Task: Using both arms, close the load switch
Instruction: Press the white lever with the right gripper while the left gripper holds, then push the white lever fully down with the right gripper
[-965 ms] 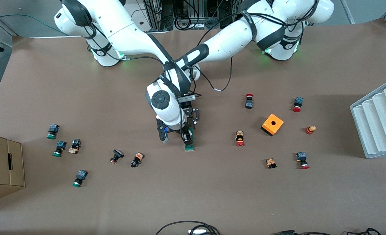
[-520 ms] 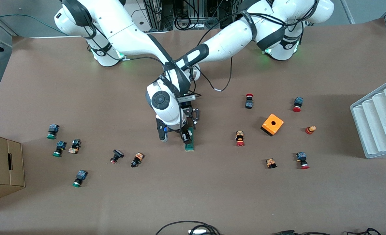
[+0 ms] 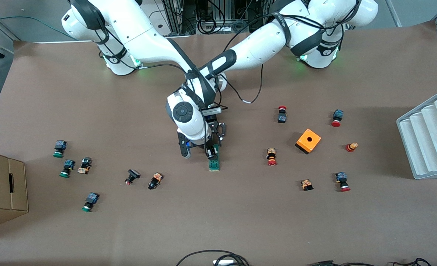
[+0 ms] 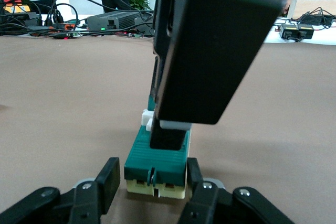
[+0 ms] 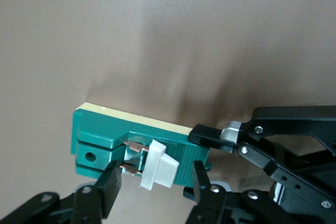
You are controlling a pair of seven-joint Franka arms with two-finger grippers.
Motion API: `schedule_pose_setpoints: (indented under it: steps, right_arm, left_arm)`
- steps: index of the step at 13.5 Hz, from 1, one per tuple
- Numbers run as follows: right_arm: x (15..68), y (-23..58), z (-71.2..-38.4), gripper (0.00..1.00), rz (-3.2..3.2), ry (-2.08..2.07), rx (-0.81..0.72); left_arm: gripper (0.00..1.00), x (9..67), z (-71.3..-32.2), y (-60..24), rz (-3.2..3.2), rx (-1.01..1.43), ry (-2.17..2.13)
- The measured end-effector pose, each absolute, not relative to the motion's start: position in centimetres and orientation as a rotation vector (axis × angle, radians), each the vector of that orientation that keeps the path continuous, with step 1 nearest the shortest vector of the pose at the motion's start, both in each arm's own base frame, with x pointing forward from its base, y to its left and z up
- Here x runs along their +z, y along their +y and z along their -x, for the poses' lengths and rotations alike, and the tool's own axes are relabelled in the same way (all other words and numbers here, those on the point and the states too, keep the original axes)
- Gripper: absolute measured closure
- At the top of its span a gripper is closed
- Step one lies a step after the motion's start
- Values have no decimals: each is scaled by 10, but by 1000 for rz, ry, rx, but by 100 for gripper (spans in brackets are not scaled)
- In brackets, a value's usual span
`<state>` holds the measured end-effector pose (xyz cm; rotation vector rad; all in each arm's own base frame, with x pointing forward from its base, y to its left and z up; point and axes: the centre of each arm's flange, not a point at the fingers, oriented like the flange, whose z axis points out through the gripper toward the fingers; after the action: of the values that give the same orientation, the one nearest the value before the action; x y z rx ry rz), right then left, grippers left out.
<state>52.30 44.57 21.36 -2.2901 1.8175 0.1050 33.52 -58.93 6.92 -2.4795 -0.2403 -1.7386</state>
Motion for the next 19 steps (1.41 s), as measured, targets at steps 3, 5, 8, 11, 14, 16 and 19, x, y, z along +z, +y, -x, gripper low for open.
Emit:
schedule_pose_setpoints:
  steps: [3, 5, 8, 11, 14, 16, 19]
  right_arm:
    - [215, 451, -518, 37, 2296, 1806, 115]
    - [215, 453, -515, 38, 2300, 1800, 118]
    - [214, 454, -514, 38, 2302, 1796, 118]
    - [214, 454, -514, 39, 2297, 1792, 112]
    - [214, 453, -515, 42, 2301, 1778, 105]
    - [215, 452, -517, 46, 2295, 1771, 96]
    - [212, 450, -516, 49, 2294, 1770, 89]
  left_arm:
    - [40, 69, -335, -589, 2479, -1738, -240]
    - [39, 69, -335, -589, 2479, -1738, -240]
    - [39, 69, -335, -589, 2479, -1738, -239]
    - [39, 69, -335, -589, 2479, -1738, -239]
    - [39, 69, -335, -589, 2479, -1738, -239]
    - [39, 69, -335, -589, 2480, -1738, -238]
    - [39, 69, -335, -589, 2480, -1737, -238]
